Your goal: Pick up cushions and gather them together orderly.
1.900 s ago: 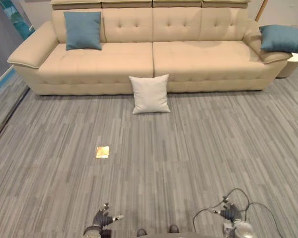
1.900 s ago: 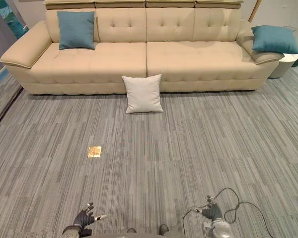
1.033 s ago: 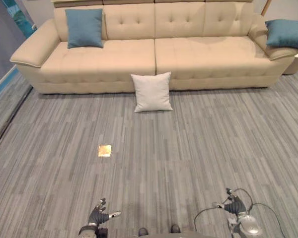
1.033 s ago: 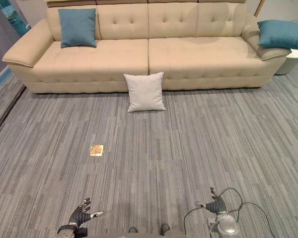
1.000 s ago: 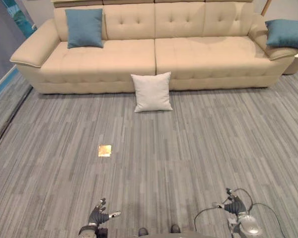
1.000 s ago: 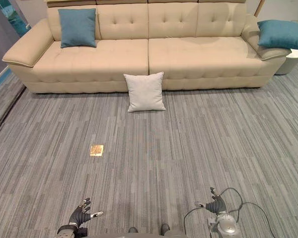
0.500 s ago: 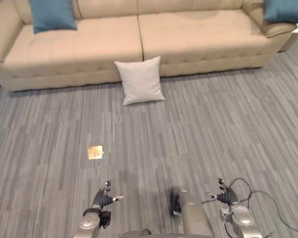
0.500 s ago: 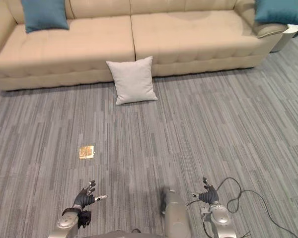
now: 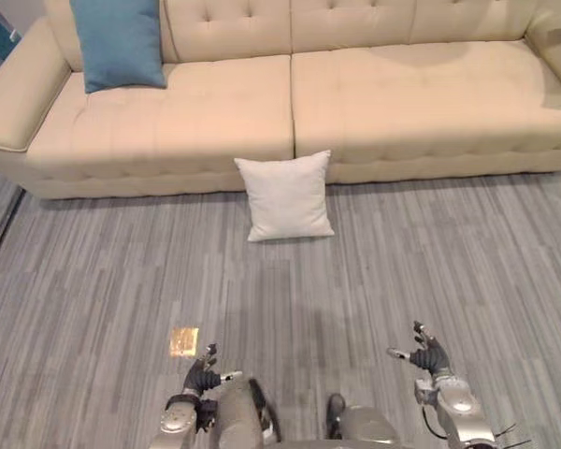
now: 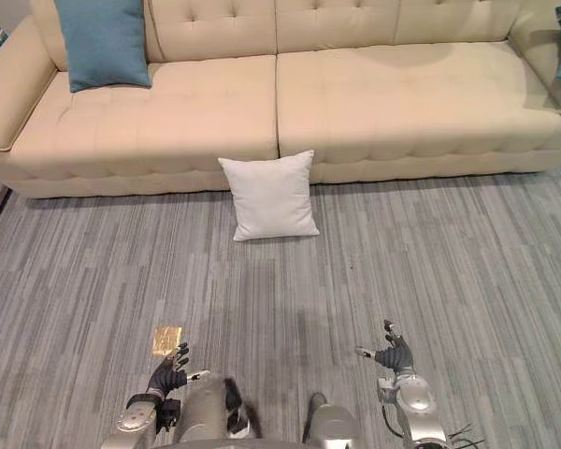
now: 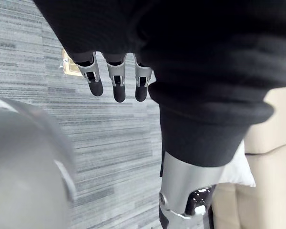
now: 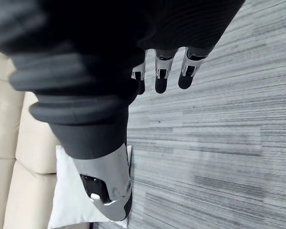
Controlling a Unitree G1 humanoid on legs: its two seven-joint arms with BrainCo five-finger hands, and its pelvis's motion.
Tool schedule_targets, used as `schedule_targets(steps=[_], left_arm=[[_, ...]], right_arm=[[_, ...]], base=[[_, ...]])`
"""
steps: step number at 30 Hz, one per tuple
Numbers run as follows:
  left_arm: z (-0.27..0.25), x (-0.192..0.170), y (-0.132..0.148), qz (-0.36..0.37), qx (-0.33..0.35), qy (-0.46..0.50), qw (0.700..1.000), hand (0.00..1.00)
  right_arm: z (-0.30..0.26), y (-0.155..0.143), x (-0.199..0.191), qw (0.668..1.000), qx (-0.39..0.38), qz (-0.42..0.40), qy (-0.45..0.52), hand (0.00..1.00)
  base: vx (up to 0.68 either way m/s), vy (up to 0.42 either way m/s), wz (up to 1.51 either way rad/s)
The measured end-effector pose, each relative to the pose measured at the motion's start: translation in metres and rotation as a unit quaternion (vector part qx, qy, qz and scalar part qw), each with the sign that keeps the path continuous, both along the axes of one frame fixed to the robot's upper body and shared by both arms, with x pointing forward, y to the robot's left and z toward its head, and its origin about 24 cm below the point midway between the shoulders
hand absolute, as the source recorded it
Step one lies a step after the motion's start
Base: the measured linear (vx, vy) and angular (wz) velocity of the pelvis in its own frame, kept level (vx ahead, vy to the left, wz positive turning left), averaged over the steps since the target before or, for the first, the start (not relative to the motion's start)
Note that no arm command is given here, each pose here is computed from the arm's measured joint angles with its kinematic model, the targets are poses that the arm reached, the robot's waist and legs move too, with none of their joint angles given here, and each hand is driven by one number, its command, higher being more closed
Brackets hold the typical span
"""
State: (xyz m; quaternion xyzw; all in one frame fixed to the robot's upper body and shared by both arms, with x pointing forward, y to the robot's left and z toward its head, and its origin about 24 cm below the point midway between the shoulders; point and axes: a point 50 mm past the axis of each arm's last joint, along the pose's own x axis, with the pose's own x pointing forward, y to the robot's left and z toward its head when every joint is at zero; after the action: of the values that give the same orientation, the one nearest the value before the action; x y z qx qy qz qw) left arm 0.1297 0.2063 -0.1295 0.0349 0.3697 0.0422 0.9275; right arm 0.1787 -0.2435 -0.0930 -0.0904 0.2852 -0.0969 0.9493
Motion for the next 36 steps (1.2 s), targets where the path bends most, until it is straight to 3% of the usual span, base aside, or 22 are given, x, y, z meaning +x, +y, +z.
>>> schedule_targets(steps=[10, 14, 16, 23, 32, 36], left_arm=[[-0.002, -0.003, 0.009, 0.022, 0.012, 0.012, 1.0, 0.0], [0.002, 0.012, 0.009, 0.018, 0.012, -0.005, 1.0, 0.0], [-0.001, 0.007, 0.005, 0.022, 0.006, 0.006, 1.0, 0.0], [-0.005, 0.006, -0.01, 0.03, -0.01, 0.01, 0.999, 0.0], [-0.014, -0.011, -0.012, 0.041, -0.015, 0.043, 0.998, 0.0], [-0.009, 0.0, -0.003, 0.042, -0.001, 0.029, 0.999, 0.0]], right_arm=[[-0.016, 0.022, -0.016, 0.998, 0.017, 0.032, 0.041, 0.0], [-0.016, 0.022, -0.015, 0.998, 0.017, 0.032, 0.042, 0.0], [-0.024, 0.016, -0.034, 0.997, 0.014, 0.022, 0.069, 0.0], [-0.03, 0.01, -0.048, 0.996, 0.013, 0.003, 0.093, 0.0], [-0.025, 0.009, -0.034, 0.997, 0.016, -0.007, 0.073, 0.0], [-0.024, 0.013, -0.03, 0.998, 0.012, 0.0, 0.068, 0.0]], base=[[0.6, 0.179, -0.05], [0.51, -0.071, 0.38], [0.59, -0.172, 0.5], [0.37, -0.151, 0.46], [0.19, 0.067, -0.1], [0.14, 0.154, -0.08]])
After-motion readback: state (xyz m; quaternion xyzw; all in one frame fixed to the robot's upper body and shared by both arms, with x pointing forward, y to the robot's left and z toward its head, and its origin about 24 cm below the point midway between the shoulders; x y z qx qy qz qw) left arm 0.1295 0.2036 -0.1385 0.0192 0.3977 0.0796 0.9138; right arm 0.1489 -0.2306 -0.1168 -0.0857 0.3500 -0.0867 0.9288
